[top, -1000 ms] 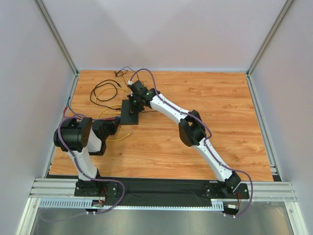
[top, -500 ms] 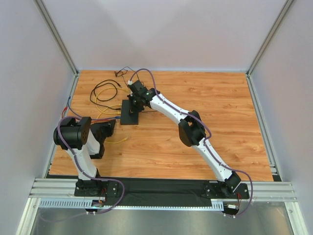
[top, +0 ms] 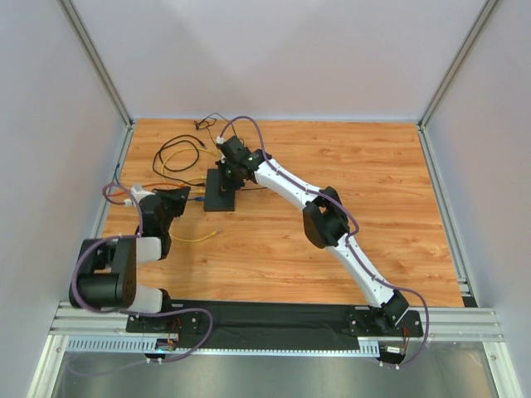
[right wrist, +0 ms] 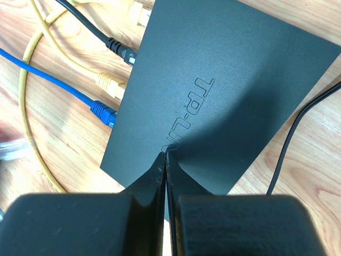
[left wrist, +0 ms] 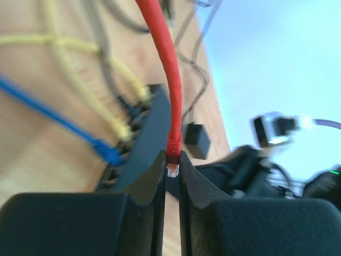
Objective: Pull the plug from the switch port
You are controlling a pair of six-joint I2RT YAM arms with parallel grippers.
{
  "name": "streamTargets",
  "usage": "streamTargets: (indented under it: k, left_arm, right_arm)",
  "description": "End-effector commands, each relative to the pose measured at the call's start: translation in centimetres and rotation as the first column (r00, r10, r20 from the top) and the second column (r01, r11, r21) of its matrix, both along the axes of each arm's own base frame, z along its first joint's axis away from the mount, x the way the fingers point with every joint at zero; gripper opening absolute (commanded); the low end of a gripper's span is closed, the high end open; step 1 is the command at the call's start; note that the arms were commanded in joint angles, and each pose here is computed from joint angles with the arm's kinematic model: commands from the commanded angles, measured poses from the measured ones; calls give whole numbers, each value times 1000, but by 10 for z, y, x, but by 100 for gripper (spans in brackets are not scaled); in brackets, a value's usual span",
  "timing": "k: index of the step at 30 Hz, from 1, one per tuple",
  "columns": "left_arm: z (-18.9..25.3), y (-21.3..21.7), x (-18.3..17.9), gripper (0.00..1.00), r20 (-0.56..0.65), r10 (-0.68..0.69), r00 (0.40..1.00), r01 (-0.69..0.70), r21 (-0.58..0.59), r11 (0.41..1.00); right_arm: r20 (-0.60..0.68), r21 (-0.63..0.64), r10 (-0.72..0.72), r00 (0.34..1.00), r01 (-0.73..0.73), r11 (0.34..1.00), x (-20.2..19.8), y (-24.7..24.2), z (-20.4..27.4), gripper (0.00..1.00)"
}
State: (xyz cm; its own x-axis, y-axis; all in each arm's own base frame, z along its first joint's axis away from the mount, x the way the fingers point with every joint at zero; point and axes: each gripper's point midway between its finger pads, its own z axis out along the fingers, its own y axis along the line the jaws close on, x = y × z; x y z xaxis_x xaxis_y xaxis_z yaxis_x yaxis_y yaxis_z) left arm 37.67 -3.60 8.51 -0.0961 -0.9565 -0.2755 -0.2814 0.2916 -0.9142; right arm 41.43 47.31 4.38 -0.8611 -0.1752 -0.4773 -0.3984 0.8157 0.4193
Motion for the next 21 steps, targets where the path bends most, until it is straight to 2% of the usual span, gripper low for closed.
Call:
streamTargets:
  k: [1,3,4,5,12,14,16,19,20,21]
  left_arm:
    - [22,0,-4,0,-55,-65,996,75,197,978]
    - [53,-3,-6,0,-4,-105,994,102,284,953]
    - [51,-3,-12,0,-50,-119,992,128,306,943]
    - [77,-1,-10,0,-10,-141,990,135,369,919]
    - [141,-6,-35,0,10,-256,967,209,545,812]
    - [159,-13,-42,0,12,-305,952,247,560,791]
    - [182,-29,-47,0,45,-405,913,307,579,756]
    - [197,-59,-52,0,30,-540,841,424,582,694]
    - [199,-69,-55,0,24,-576,817,456,585,671]
    - [198,-76,-59,0,4,-600,800,488,577,655]
  right_arm:
    - [-101,-228,-10,995,-13,974,-17,-49,-74,1]
    - [-101,-207,6,995,-27,978,-18,-48,-69,3]
    - [-100,-203,10,995,-30,979,-18,-48,-69,4]
    - [-97,-196,17,995,-36,980,-17,-48,-66,5]
    - [-70,-128,54,996,-63,990,-13,-41,-51,8]
    - [-61,-113,64,996,-71,991,-13,-41,-44,8]
    - [-36,-100,65,997,-68,993,-7,-41,-38,9]
    - [42,-50,32,999,-30,998,8,-47,-5,11]
    - [31,-65,23,999,-21,998,3,-56,-13,12]
    - [80,-25,11,997,-9,1000,12,-54,-1,12]
